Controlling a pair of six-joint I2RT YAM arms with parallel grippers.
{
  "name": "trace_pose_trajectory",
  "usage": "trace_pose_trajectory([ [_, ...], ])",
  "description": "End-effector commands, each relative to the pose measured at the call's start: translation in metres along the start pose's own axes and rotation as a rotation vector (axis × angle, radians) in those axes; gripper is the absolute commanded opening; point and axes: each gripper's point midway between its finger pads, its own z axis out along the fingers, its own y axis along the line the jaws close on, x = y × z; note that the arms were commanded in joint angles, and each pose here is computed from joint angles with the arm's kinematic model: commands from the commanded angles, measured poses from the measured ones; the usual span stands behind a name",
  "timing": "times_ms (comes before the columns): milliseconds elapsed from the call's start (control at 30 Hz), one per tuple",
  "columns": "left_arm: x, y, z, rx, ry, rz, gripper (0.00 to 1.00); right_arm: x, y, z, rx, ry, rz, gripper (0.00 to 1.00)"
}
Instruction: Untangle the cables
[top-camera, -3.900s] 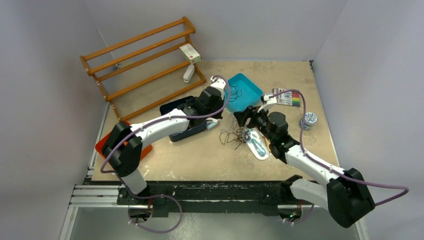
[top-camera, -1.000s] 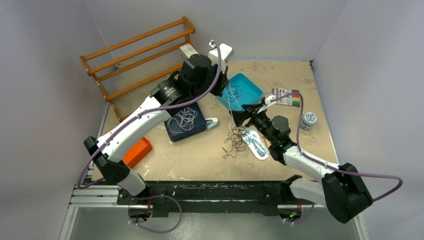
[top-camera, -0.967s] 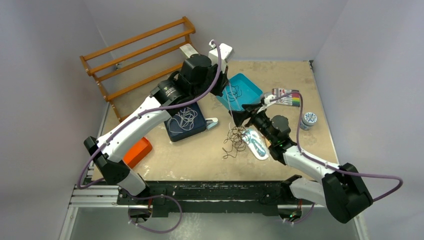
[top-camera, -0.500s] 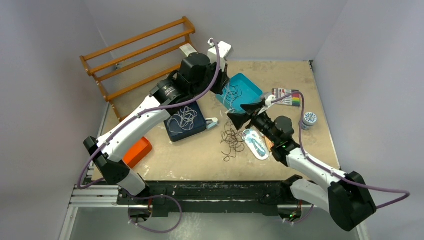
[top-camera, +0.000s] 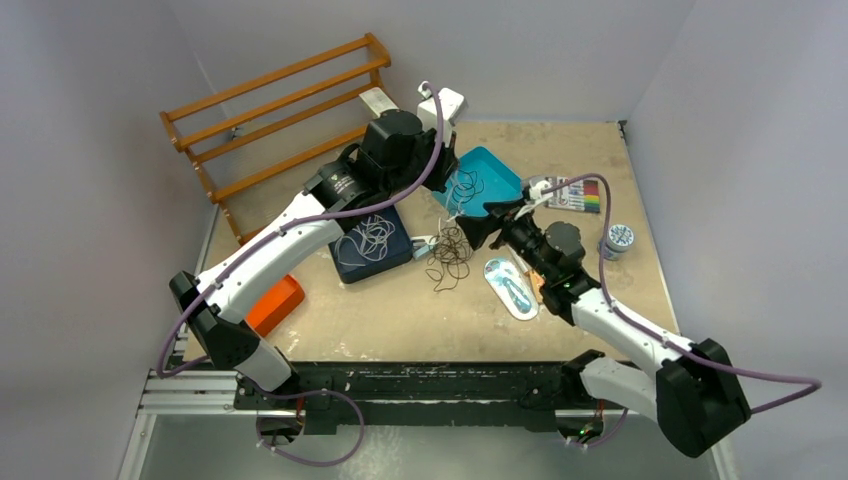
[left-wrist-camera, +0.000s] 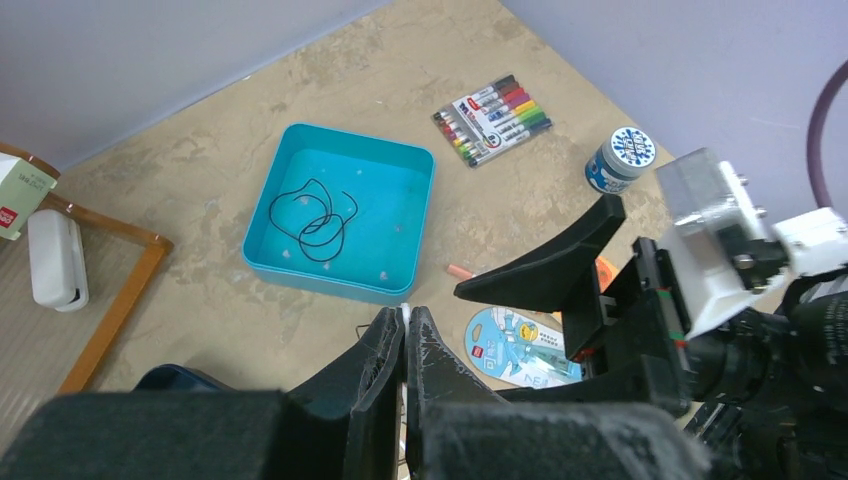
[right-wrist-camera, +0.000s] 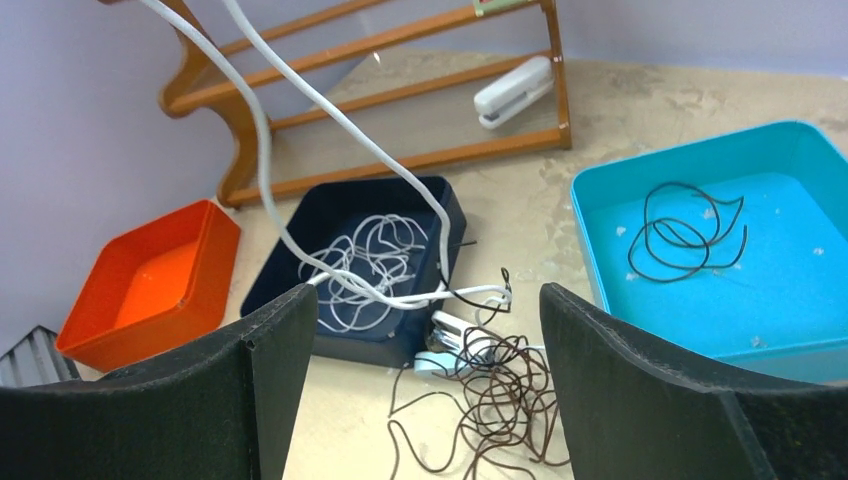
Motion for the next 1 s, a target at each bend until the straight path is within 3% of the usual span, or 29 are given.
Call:
trace_pose_trajectory([
  [0, -0.028, -0.005, -0.013, 0.031, -0.096, -0.001, 0.00, -0.016, 0.005, 0.012, -0.036, -0.057, -0.038, 0.83],
  [400, -0.031, -0.011, -0.018, 0.066, -0.099, 0.007, 0.00, -0.005, -0.024, 0.056, 0.056, -0.075, -0.008, 0.79],
  [500, -0.033, -0.009, -0.021, 0.060, -0.101, 0.016, 0.00, 0.011, -0.042, 0.063, 0.139, -0.031, 0.023, 0.73],
  [600, -0.039, -0.004, -0.028, 0.030, -0.116, 0.024, 0.00, 0.042, -0.058, 0.057, 0.210, 0.051, 0.076, 0.65],
  [967, -0.062, 0.019, -0.048, -0.091, -0.172, 0.071, 0.00, 0.124, -0.097, 0.013, 0.431, 0.243, 0.184, 0.62],
])
